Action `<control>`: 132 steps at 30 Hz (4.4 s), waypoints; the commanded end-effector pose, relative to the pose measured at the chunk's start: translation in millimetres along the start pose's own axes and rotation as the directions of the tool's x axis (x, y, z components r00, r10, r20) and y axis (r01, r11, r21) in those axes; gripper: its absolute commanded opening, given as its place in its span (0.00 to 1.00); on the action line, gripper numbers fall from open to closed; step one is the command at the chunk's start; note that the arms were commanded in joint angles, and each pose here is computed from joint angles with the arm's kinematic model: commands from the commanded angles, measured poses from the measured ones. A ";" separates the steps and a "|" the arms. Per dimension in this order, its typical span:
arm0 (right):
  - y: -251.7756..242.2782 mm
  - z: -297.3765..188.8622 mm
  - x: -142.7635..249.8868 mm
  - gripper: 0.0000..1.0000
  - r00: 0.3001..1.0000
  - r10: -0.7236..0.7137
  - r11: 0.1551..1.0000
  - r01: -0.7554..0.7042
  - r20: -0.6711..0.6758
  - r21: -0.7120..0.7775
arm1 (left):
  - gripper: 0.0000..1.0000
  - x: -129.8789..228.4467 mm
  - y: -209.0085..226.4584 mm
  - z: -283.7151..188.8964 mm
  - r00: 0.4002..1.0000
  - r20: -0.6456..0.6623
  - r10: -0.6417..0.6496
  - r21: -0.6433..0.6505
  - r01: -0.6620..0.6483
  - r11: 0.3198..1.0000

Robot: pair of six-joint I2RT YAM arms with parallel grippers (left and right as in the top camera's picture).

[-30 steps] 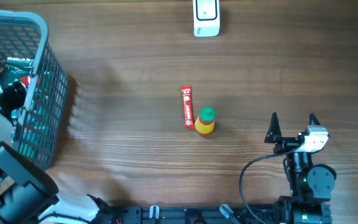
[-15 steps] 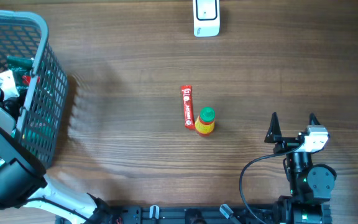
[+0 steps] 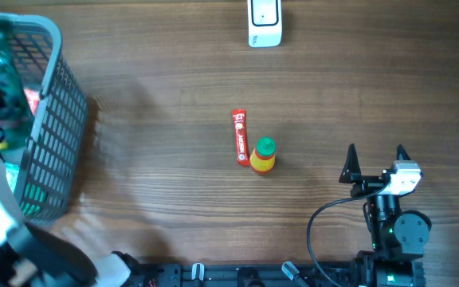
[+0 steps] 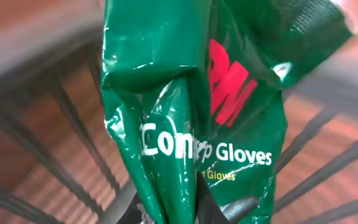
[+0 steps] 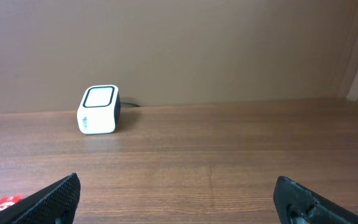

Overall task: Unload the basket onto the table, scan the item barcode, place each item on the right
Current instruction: 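Grasp the green 3M glove pack in the basket with the left gripper, then carry the glove pack out and lay it beside the sachet, then reach the left gripper into the basket toward the green-capped jar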

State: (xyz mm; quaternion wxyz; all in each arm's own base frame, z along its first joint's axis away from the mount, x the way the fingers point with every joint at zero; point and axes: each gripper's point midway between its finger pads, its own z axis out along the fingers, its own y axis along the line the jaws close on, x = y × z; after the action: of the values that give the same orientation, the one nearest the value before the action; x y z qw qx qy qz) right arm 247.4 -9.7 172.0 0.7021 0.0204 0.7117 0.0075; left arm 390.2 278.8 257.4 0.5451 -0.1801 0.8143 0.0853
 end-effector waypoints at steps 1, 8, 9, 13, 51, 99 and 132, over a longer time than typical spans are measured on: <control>-0.2 -0.2 -1.1 1.00 1.000 -0.012 1.000 0.012 0.006 0.004 | 0.04 -51.1 -7.7 -40.3 0.983 0.141 -0.118 0.007 0.118 0.993; -0.2 -0.2 -1.0 1.00 1.000 -0.012 1.000 0.012 0.006 0.004 | 0.04 -114.6 -27.6 -115.2 0.802 0.289 -0.523 0.205 0.482 0.852; -0.2 -0.2 -1.0 1.00 1.000 -0.012 1.000 0.012 0.006 0.004 | 0.04 -117.8 -37.9 -120.5 0.801 0.272 -0.533 0.253 0.475 0.843; -0.2 -0.2 -1.0 1.00 1.000 -0.012 1.000 0.012 0.006 0.004 | 0.04 -117.8 -118.9 -148.5 0.878 0.099 -0.469 0.558 0.341 0.757; -0.2 -0.2 -1.0 1.00 1.000 -0.012 1.000 0.012 0.006 0.004 | 0.04 315.2 -394.9 -103.2 0.524 -0.851 0.043 0.192 0.233 0.953; -0.2 -0.2 -1.0 1.00 1.000 -0.012 1.000 0.012 0.006 0.004 | 1.00 63.4 -3.0 -115.7 0.407 -0.037 -0.913 -0.505 0.780 0.368; -0.2 -0.2 -1.0 1.00 1.000 -0.012 1.000 0.012 0.006 0.004 | 1.00 205.9 18.7 -154.0 0.166 0.115 -0.979 -0.955 0.290 -0.063</control>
State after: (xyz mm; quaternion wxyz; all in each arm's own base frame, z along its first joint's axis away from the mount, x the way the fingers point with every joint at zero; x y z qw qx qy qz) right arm 247.4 -9.7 172.0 0.7021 0.0193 0.7117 0.0064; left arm 187.3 200.9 128.9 -0.0048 -0.8358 0.5441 0.0726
